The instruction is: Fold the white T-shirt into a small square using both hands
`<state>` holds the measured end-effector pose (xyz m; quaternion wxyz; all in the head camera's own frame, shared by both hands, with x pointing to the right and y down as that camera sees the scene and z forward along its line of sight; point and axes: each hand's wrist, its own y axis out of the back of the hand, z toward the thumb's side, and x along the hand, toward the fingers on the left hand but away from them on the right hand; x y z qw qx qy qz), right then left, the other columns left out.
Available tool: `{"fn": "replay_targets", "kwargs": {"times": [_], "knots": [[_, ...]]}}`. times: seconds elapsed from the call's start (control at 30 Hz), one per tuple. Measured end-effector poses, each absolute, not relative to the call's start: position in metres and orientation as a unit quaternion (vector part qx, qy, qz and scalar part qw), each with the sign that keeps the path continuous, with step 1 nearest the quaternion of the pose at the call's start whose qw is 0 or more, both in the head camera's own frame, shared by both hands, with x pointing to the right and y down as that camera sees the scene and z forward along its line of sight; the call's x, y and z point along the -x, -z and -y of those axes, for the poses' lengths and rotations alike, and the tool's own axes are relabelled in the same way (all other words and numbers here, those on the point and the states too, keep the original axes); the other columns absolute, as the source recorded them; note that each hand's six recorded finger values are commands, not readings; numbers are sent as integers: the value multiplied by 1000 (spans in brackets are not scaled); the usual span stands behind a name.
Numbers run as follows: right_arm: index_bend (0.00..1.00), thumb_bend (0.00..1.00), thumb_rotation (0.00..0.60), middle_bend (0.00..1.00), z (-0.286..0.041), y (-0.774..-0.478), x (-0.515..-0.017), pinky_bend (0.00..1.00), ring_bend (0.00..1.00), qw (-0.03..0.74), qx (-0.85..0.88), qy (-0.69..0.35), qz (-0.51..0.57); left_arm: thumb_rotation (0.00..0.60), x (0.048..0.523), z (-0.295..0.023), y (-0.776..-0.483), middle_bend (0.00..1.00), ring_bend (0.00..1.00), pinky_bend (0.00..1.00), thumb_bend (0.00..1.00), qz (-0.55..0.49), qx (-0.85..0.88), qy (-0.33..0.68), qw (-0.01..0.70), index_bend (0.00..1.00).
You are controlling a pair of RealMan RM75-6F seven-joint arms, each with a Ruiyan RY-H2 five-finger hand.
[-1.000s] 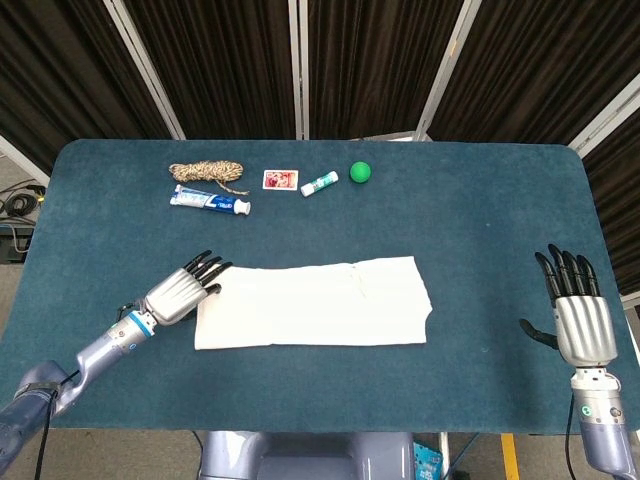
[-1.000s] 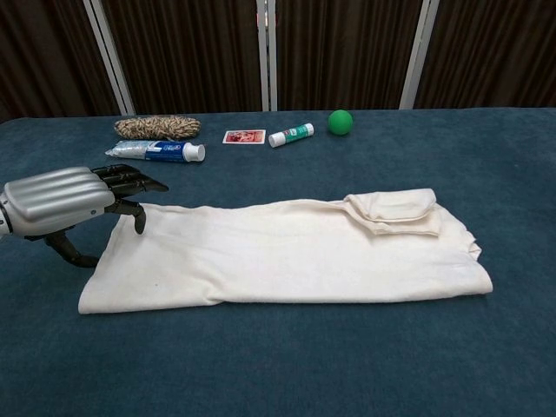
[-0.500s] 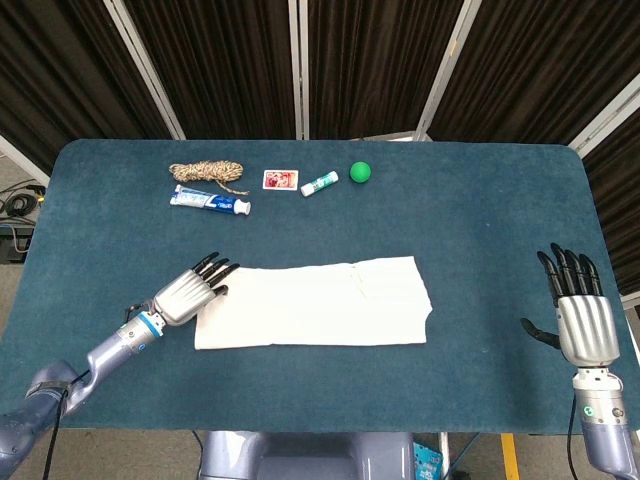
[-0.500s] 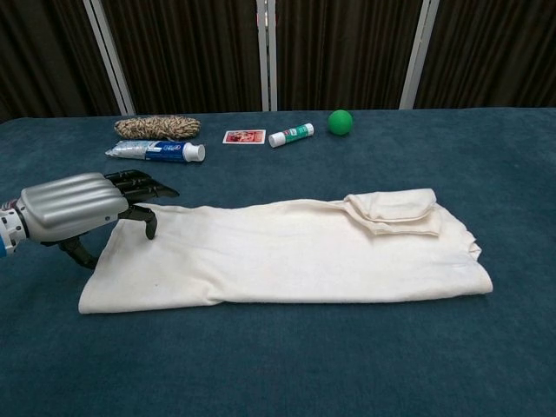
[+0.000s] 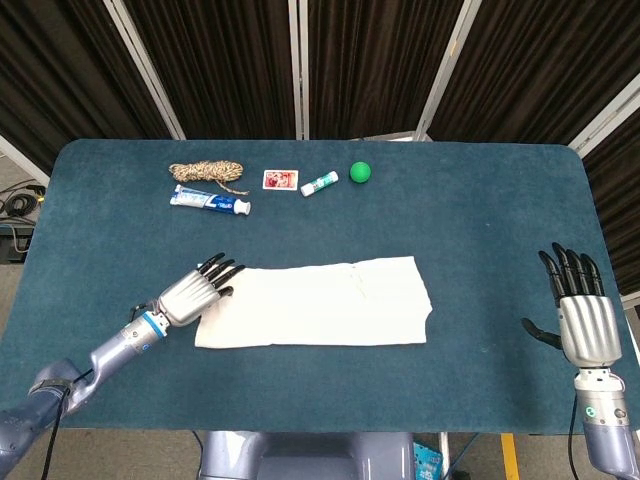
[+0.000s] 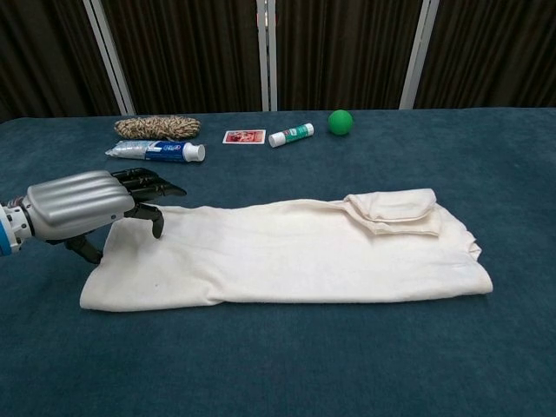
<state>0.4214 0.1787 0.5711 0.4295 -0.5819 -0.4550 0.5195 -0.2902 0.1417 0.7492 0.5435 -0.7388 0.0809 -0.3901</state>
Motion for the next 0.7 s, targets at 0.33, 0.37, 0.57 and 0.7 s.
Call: {"fn": "replay_targets", "kwargs": {"times": [0.33, 0.37, 0.57, 0.7], "knots": [[54, 0, 600, 0, -179, -569, -421, 0, 0, 430, 583, -516, 457, 600, 286, -146, -754, 0, 0, 0, 445, -76, 742, 391, 538, 378], [55, 0, 600, 0, -179, -569, -421, 0, 0, 431, 583, -516, 457, 600, 286, -146, -754, 0, 0, 0, 445, -76, 743, 392, 538, 378], [62, 0, 600, 0, -179, -567, -421, 0, 0, 431, 583, -513, 459, 600, 283, -146, -755, 0, 0, 0, 476, -79, 745, 392, 535, 418], [63, 0, 600, 0, -178, -566, -421, 0, 0, 432, 583, -512, 460, 600, 281, -145, -755, 0, 0, 0, 481, -82, 746, 390, 534, 466]]}}
